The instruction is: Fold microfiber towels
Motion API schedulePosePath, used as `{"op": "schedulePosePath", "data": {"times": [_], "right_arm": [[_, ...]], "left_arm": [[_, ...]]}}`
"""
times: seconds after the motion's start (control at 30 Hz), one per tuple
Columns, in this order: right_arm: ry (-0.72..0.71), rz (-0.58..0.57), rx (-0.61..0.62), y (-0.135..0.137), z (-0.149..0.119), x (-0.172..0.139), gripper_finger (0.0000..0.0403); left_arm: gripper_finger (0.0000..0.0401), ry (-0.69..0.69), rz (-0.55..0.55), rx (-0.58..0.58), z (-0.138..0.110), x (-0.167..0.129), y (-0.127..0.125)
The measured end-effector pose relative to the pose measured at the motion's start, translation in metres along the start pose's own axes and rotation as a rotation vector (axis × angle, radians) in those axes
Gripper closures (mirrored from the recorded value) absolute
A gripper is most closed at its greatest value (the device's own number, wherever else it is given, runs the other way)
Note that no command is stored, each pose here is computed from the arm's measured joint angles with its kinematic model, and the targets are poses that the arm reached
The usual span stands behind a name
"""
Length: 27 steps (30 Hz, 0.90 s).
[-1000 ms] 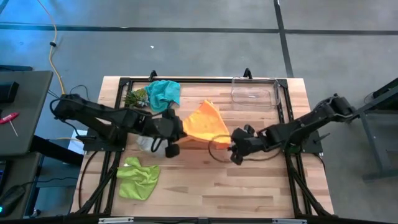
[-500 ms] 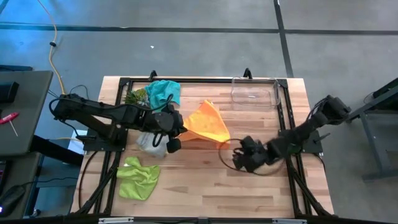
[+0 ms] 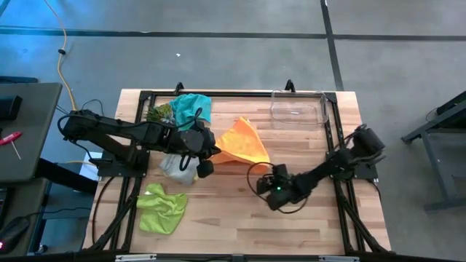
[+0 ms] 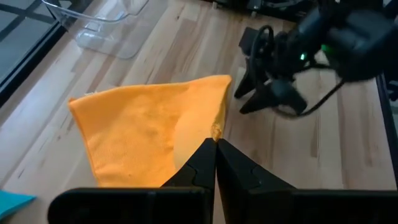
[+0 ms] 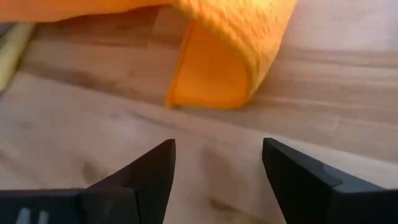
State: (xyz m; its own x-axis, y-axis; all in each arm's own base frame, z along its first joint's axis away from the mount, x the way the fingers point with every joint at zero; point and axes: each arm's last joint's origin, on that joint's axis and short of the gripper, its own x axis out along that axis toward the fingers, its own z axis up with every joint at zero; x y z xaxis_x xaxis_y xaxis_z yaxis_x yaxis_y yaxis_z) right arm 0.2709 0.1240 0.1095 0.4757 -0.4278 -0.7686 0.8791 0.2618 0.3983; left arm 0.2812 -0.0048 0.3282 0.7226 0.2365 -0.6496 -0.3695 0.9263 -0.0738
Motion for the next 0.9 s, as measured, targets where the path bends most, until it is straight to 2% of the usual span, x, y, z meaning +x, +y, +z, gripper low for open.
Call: {"op": "schedulePosePath", "data": {"times": [0.1,0.17,0.33,0.43,0.57,0.67,0.9], "right_arm": [[-0.053,-0.104,-0.016,0.003,0.009,0.002,0.0167],[-0.086,-0.217,-0.073,-0.001,0.020,0.003,0.0167],[-0.139,-0.381,-0.197,-0.005,0.041,-0.006,0.0167],[-0.113,-0.389,-0.273,-0.004,0.055,-0.016,0.0167],[-0.076,-0.465,-0.413,-0.014,0.075,-0.037,0.0167],[-0.029,-0.482,-0.558,-0.019,0.090,-0.058,0.0167],[0.239,-0.387,-0.859,-0.036,0.101,-0.090,0.0167]], "left_arm": [[0.0401,-0.001,-0.001,-0.018,0.000,0.000,0.000],[0.0401,-0.003,-0.002,-0.025,0.000,0.000,0.000],[0.0401,0.002,-0.014,-0.028,0.000,0.000,-0.001],[0.0401,0.006,-0.025,-0.030,0.000,0.000,-0.001],[0.0401,0.006,-0.025,-0.030,0.000,0.000,-0.001],[0.0401,0.007,-0.024,-0.029,0.000,0.000,-0.001],[0.0401,0.011,-0.023,-0.027,0.000,0.000,-0.001]]}}
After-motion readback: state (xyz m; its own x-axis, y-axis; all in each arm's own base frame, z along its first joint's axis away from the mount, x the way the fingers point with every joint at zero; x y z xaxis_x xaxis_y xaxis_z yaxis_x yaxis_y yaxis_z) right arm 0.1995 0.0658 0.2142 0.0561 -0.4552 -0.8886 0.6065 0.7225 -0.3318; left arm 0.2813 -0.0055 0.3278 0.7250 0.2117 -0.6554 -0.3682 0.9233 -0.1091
